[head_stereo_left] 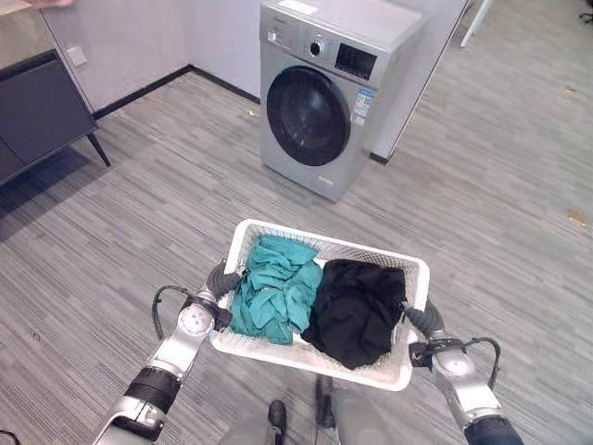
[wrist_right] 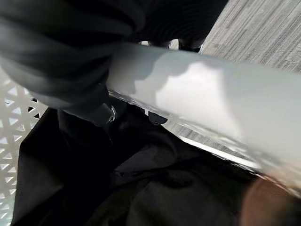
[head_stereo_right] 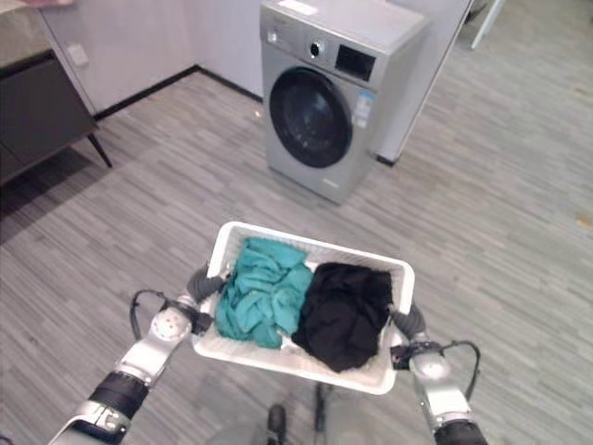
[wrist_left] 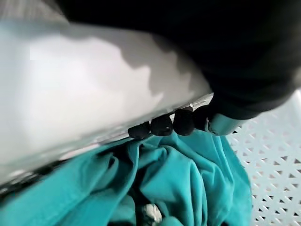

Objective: Grab the laundry basket,head to the washer,open it,put in the laundry and shut it.

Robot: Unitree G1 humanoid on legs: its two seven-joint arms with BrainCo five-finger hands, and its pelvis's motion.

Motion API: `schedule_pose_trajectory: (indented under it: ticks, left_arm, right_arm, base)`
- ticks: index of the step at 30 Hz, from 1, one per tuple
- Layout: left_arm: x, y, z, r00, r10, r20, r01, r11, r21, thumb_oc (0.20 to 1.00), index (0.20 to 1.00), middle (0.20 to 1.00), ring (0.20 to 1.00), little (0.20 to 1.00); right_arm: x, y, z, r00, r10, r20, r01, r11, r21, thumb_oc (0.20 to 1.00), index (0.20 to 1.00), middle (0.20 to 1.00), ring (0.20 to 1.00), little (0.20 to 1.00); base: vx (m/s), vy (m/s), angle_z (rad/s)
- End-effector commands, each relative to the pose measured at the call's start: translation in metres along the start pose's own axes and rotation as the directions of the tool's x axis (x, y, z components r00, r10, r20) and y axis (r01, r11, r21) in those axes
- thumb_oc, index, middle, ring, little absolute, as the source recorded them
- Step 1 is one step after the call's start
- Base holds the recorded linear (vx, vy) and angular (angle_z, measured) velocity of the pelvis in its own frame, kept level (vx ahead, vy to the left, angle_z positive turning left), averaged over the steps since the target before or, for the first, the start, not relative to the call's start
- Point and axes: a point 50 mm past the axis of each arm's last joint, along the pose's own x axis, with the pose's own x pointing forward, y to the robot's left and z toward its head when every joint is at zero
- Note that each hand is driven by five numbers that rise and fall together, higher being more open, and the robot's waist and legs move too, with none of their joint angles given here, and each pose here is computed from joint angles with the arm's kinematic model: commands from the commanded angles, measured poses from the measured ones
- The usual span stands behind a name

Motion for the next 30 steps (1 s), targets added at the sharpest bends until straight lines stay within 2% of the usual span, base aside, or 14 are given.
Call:
schedule_pose_trajectory:
  ticks: [1,9,16,23,30]
  left_arm:
    - [0.002,0.053,0.025,0.975,0.179,0.129,-0.185,0.982,0.04,0.2,0.2,0.2,0.2,0.2]
    - [0.01,0.029,0.032,0.984,0.103,0.145,-0.108,0.994,0.029,0.2,0.2,0.2,0.2,0.2]
    - [0.007,0.035,0.029,0.983,0.127,0.134,-0.128,0.992,-0.004,0.2,0.2,0.2,0.2,0.2]
    - [0.004,0.045,0.024,0.979,0.157,0.128,-0.161,0.987,0.023,0.2,0.2,0.2,0.2,0.2]
    - [0.003,0.057,0.025,0.976,0.174,0.131,-0.183,0.981,0.06,0.2,0.2,0.2,0.2,0.2]
  right_arm:
    - [0.005,-0.03,0.027,0.989,-0.055,0.136,0.055,0.998,0.009,0.2,0.2,0.2,0.2,0.2]
    - [-0.009,-0.045,0.011,0.989,-0.104,0.103,0.101,0.994,0.038,0.2,0.2,0.2,0.2,0.2]
    - [-0.01,-0.043,0.012,0.989,-0.091,0.114,0.089,0.996,0.026,0.2,0.2,0.2,0.2,0.2]
    - [-0.004,-0.046,0.021,0.984,-0.111,0.138,0.11,0.994,0.017,0.2,0.2,0.2,0.2,0.2]
    - [0.003,-0.027,0.03,0.985,-0.064,0.158,0.062,0.998,0.018,0.2,0.2,0.2,0.2,0.2]
  base:
    - [0.38,-0.003,0.66]
    - [0.39,-0.096,0.43]
    - [0.26,-0.058,-0.3]
    - [0.37,0.357,-0.64]
    - [0.21,0.35,-0.66]
